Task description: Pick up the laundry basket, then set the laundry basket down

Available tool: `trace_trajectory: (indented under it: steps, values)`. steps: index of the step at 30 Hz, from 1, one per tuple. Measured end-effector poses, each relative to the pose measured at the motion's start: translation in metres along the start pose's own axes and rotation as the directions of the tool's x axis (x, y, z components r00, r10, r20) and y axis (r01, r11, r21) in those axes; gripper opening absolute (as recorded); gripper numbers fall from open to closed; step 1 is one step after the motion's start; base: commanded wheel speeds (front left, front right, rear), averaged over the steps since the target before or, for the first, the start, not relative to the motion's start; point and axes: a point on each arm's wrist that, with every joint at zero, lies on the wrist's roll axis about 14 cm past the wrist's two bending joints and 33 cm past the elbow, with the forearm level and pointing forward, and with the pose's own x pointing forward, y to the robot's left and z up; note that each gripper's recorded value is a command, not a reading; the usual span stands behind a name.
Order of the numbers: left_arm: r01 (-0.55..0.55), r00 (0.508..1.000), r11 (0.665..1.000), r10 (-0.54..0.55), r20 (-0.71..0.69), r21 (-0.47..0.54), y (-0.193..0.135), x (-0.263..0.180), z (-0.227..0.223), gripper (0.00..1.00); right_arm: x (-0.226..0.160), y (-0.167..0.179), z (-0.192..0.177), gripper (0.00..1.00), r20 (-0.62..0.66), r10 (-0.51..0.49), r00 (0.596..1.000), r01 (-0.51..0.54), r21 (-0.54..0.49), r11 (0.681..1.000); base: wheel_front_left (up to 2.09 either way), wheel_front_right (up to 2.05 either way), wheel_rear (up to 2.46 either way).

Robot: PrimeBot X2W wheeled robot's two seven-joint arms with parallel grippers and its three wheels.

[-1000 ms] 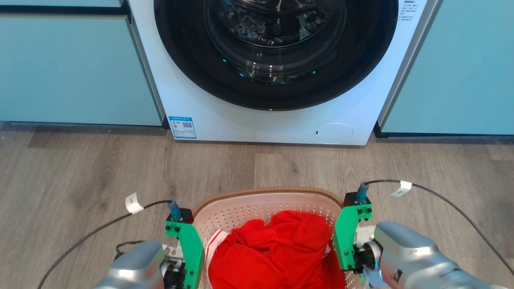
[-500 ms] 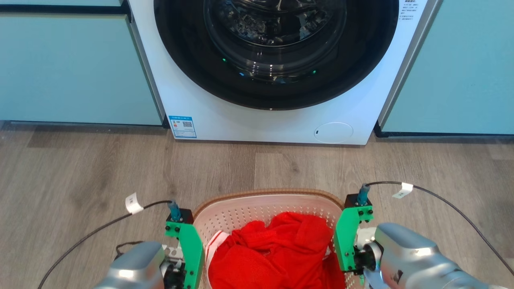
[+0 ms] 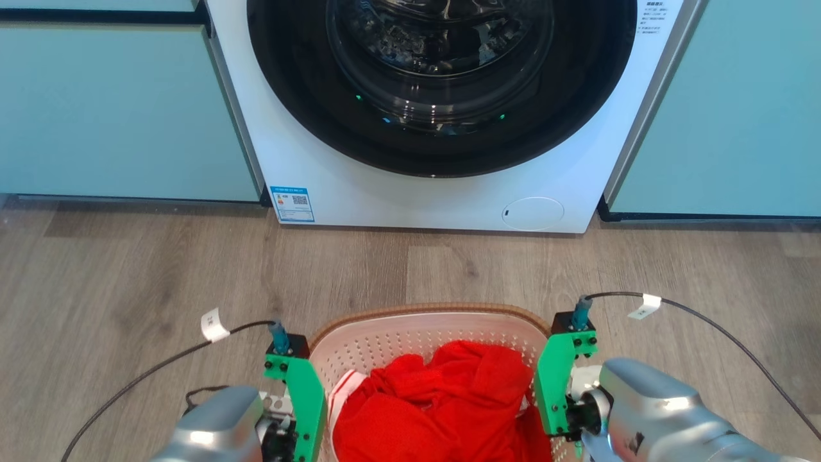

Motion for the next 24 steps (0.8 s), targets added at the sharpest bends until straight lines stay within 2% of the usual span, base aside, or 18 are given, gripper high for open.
trace_trajectory:
  steps: [24]
  values:
    - [0.001,1.000,1.000,-0.001,0.001,0.004,-0.0013,-0.0001,0.0005,0.00,0.0000,-0.0009,-0.0026,0.00,-0.006,-0.002,1.000,0.002,0.008,1.000,0.00,0.00,0.00]
